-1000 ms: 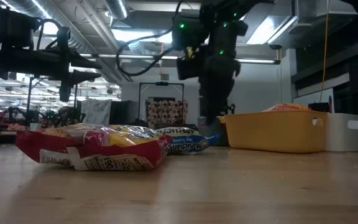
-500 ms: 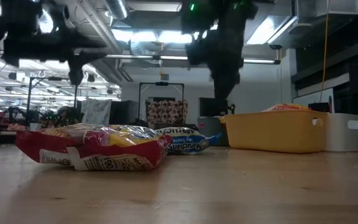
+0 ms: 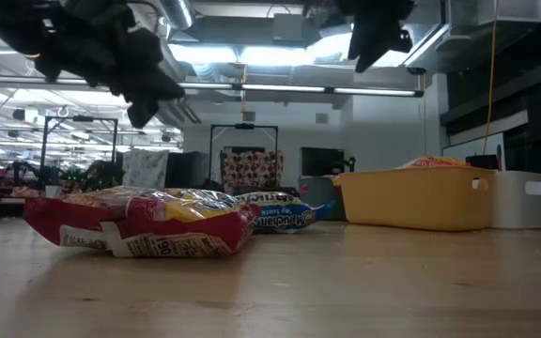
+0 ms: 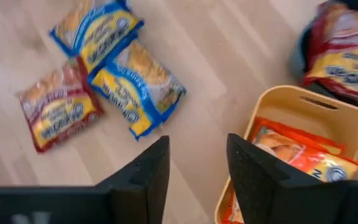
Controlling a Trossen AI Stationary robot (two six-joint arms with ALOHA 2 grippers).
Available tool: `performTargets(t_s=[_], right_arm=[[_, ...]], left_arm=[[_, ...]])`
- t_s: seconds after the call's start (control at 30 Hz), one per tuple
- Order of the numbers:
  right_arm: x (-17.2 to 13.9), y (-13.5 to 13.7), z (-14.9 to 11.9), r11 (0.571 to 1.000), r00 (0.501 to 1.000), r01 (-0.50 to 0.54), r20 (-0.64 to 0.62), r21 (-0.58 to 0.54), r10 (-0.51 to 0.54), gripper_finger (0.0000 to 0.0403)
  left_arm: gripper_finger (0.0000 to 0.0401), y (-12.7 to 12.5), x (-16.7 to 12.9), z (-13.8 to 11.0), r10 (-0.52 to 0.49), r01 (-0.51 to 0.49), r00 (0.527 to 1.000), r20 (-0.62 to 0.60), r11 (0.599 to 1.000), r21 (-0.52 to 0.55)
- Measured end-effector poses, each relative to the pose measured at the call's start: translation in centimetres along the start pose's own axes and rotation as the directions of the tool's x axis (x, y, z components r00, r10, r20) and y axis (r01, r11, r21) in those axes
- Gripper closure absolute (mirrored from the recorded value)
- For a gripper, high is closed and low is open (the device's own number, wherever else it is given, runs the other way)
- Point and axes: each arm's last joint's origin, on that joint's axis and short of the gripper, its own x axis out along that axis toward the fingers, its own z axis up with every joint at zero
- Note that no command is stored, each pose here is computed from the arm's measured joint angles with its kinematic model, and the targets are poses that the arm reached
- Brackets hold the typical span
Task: Sort Maruchan noodles
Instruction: Put the right blue noodle pack into the white bin
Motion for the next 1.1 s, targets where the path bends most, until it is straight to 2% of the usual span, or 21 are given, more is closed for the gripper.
performTargets(t_s=[0.13, 0.23, 0.37, 0.47, 0.73, 0.83, 0.97, 1.1], right_arm=[[-0.8, 0.0, -0.3, 0.999, 0.998, 0.006, 0.066, 0.032, -0.008, 0.0251], [0.1, 0.6, -0.9, 0.999, 0.993, -0.015, 0.116, 0.03, 0.011, 0.0252], [2.2, 2.0, -2.4, 0.993, 0.975, -0.109, 0.2, 0.048, 0.097, 0.0252], [4.6, 2.7, -3.9, 0.985, 0.956, -0.16, 0.26, 0.065, 0.138, 0.0253], [9.9, 2.0, -7.5, 0.925, 0.91, -0.304, 0.357, 0.23, 0.21, 0.0253], [10.9, 1.3, -8.4, 0.915, 0.907, -0.302, 0.378, 0.267, 0.189, 0.0253], [11.9, 0.7, -9.2, 0.919, 0.904, -0.278, 0.399, 0.28, 0.152, 0.0253], [12.2, 0.7, -9.4, 0.93, 0.909, -0.267, 0.387, 0.253, 0.155, 0.0253]], left_arm=[[0.04, -0.3, 1.9, -0.6, 0.016, -0.014, 0.999, -0.05, 0.999, 0.041], [0.04, -0.9, 3.2, -0.6, 0.04, -0.033, 0.997, -0.07, 0.994, 0.101], [0.04, -1.3, 5.0, -1.4, 0.084, -0.061, 0.988, -0.13, 0.983, 0.176], [0.04, -1.6, 6.3, -1.8, 0.085, -0.043, 0.98, -0.178, 0.974, 0.224], [0.0401, -1.3, 8.7, -3.5, 0.119, -0.027, 0.946, -0.303, 0.956, 0.292], [0.0401, -1.6, 9.4, -4.8, 0.152, -0.036, 0.924, -0.351, 0.948, 0.316], [0.0401, -2.3, 10.3, -6.2, 0.239, -0.096, 0.903, -0.356, 0.922, 0.375], [0.0401, -3.4, 11.7, -6.0, 0.297, -0.166, 0.9, -0.318, 0.909, 0.381]])
